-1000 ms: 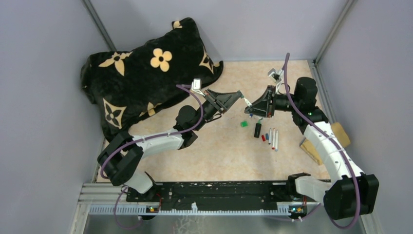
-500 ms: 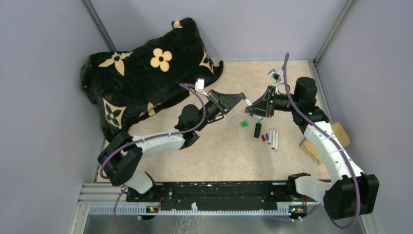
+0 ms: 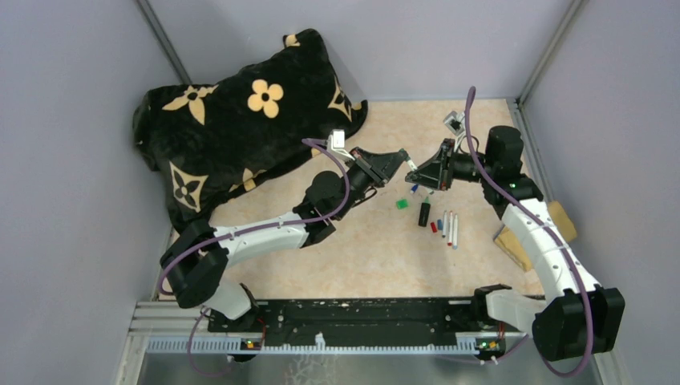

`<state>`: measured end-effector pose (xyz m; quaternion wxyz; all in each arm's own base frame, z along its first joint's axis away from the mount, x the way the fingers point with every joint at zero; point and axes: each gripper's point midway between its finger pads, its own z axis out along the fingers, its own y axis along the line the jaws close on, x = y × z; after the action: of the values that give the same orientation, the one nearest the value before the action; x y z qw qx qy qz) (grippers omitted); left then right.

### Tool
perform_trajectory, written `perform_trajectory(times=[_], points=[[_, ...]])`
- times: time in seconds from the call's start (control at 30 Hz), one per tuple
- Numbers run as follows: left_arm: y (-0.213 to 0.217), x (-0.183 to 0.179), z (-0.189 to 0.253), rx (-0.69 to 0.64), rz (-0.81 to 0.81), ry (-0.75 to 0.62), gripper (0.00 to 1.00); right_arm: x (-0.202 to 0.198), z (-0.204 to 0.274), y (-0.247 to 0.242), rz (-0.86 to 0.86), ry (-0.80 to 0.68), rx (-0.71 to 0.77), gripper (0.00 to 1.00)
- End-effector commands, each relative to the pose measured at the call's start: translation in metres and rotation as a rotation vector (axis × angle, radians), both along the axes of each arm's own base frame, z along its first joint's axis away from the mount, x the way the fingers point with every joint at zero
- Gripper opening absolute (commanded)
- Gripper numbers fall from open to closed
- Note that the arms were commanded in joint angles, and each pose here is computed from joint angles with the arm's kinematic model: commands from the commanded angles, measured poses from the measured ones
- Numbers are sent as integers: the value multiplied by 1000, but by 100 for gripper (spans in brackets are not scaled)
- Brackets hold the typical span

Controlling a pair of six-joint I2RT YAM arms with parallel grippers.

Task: Insert the pens into the pen caps
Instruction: Insert the pen cap onto the pen.

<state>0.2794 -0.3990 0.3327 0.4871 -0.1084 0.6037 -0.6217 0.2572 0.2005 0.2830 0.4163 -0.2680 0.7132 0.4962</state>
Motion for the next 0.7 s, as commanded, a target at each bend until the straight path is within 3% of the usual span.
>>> perform_trajectory(times=[0.0, 0.2, 0.53, 0.67], points=[[-29, -38, -6, 65, -129, -36, 0, 19, 20, 1, -33, -147, 12, 0], [-25, -51, 10, 30, -166, -108, 1, 5, 22, 8, 77, -260, 88, 0], [-1, -56, 26, 49, -112, -167, 16, -25, 40, 8, 188, -388, 205, 0], [4, -55, 28, 77, -94, -178, 26, -24, 34, 8, 186, -359, 185, 0]])
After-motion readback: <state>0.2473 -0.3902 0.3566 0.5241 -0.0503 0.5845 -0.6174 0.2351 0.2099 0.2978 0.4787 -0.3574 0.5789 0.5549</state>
